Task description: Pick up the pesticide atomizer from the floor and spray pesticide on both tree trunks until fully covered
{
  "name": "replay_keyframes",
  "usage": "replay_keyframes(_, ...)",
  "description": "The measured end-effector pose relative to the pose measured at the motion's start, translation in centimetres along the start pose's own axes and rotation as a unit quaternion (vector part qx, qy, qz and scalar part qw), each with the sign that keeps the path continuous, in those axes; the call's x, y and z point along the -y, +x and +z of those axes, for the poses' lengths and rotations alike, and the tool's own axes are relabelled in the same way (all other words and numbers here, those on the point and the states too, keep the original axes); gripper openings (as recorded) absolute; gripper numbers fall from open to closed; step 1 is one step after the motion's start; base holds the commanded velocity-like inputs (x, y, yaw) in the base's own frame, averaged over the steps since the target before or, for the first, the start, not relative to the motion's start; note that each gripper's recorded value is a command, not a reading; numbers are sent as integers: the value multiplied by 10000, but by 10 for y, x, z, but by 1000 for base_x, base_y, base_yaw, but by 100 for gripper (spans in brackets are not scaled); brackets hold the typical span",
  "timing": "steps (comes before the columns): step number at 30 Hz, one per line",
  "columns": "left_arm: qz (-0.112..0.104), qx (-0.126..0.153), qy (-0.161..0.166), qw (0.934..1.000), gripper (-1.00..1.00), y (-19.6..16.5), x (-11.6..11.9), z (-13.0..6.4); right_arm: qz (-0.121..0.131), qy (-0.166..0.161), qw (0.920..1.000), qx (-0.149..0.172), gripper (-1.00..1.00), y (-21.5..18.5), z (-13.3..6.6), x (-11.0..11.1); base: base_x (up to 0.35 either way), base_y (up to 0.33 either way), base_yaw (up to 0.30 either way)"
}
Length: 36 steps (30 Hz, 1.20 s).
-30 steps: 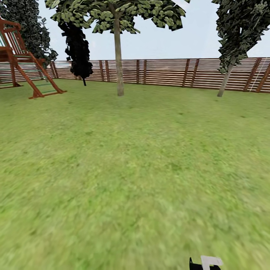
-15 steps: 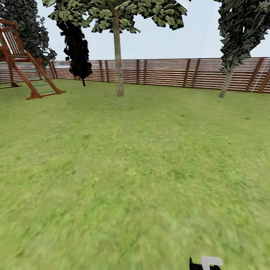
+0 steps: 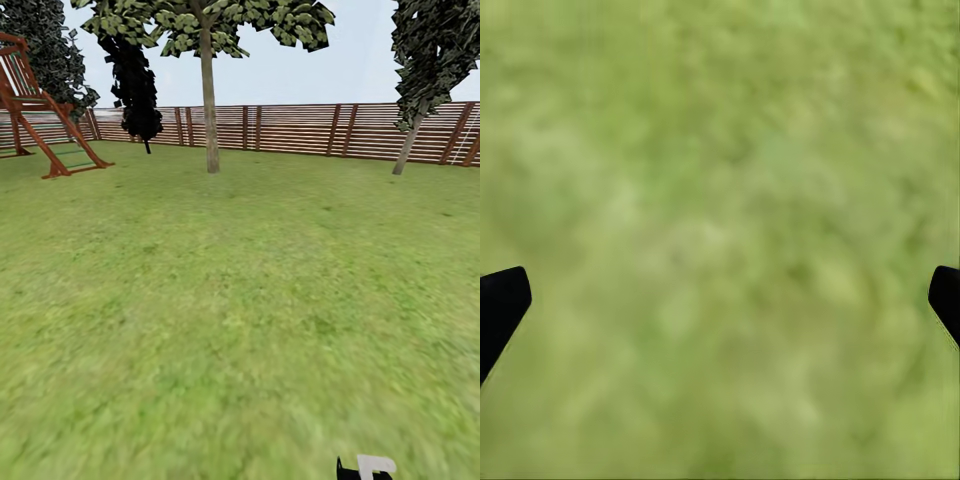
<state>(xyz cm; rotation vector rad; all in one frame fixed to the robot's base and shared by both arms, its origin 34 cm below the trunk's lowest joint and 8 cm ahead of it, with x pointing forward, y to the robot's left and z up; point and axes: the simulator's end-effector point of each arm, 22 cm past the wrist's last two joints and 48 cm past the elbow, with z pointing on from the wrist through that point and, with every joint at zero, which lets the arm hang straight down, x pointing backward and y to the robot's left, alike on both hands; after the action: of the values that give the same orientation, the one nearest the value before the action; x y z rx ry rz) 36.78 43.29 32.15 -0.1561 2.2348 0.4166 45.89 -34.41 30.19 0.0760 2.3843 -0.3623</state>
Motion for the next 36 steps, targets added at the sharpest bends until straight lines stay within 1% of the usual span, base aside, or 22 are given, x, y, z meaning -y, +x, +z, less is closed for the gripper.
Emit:
replay_keyframes(19, 0, -1, -5, 10000, -100, 0, -1, 0, 0, 0, 10000, 0, 100, 0, 0, 0, 340, 0, 0)
replay_keyframes(27, -1, 0, -6, 10000, -100, 0, -1, 0, 0, -1, 10000, 0, 100, 0, 0, 0, 340, 64, 0)
replay_keyframes(36, 1, -3, -5, 10000, -100, 0, -1, 0, 0, 0, 10000, 0, 100, 0, 0, 0, 340, 5, 0)
